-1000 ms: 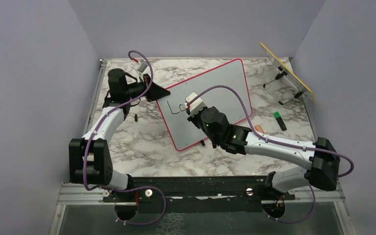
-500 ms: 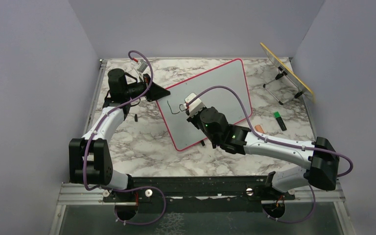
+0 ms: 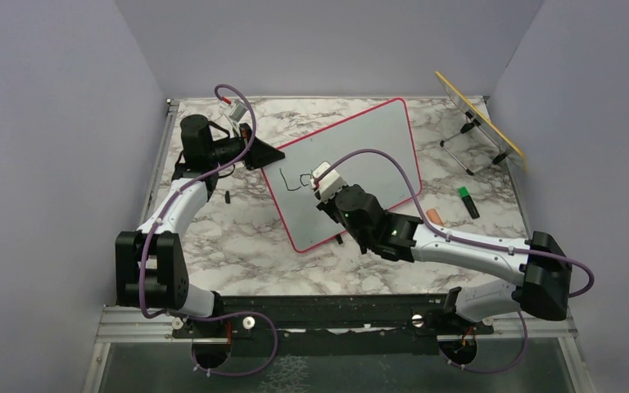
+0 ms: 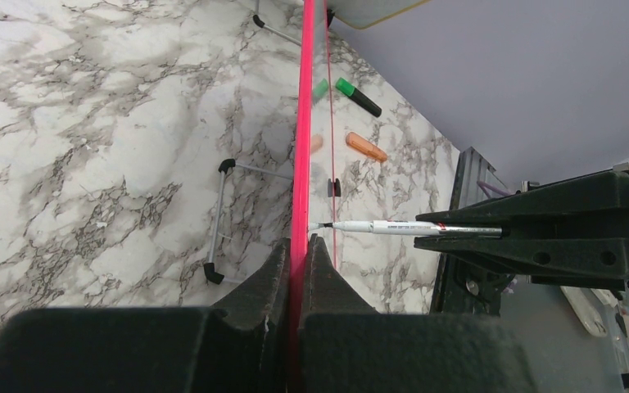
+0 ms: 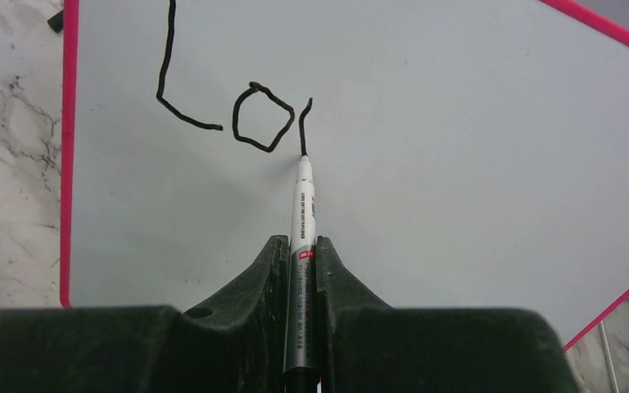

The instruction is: Write a sentence on the whiteboard

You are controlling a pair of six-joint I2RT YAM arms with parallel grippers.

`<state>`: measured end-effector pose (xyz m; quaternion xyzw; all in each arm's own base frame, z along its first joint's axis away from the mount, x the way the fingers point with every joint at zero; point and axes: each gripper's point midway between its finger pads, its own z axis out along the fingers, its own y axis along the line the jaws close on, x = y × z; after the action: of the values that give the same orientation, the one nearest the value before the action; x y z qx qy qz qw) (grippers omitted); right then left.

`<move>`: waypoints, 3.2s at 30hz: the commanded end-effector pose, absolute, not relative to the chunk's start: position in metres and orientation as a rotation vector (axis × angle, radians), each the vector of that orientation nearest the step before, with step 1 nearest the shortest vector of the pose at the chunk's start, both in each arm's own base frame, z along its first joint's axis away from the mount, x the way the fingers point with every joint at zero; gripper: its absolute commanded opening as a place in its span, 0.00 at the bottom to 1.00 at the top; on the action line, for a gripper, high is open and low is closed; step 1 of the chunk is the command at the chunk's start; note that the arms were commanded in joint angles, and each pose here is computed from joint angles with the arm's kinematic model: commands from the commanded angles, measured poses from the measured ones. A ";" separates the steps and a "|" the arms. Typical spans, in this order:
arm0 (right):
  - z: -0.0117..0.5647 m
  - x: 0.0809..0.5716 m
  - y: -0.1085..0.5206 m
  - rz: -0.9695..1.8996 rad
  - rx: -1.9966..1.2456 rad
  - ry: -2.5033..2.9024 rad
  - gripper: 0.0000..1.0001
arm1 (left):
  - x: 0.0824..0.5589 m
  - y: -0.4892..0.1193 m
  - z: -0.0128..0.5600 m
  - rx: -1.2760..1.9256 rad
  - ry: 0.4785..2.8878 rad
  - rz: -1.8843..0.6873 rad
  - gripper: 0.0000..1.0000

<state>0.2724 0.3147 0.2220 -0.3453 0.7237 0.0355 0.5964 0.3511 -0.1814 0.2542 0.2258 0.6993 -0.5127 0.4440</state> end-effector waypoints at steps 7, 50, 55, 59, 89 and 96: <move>0.213 0.273 0.299 0.036 -0.779 1.719 0.01 | 0.351 -0.183 0.228 0.566 1.796 -1.264 0.00; 0.259 0.283 0.293 0.138 -0.676 1.626 0.01 | 0.352 -0.183 0.227 0.564 1.799 -1.260 0.00; 0.249 0.280 0.287 0.133 -0.672 1.658 0.01 | 0.352 -0.183 0.227 0.565 1.800 -1.260 0.00; 0.242 0.279 0.288 0.149 -0.681 1.677 0.01 | 0.352 -0.183 0.227 0.564 1.802 -1.259 0.00; 0.218 0.293 0.285 0.140 -0.676 1.723 0.01 | 0.352 -0.183 0.225 0.567 1.805 -1.268 0.00; 0.218 0.300 0.270 0.083 -0.642 1.731 0.01 | 0.352 -0.183 0.225 0.566 1.805 -1.268 0.00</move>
<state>0.2929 0.2833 0.2248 -0.2914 0.7400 0.0567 0.6036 0.3523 -0.1816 0.2532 0.2257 0.7002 -0.5134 0.4418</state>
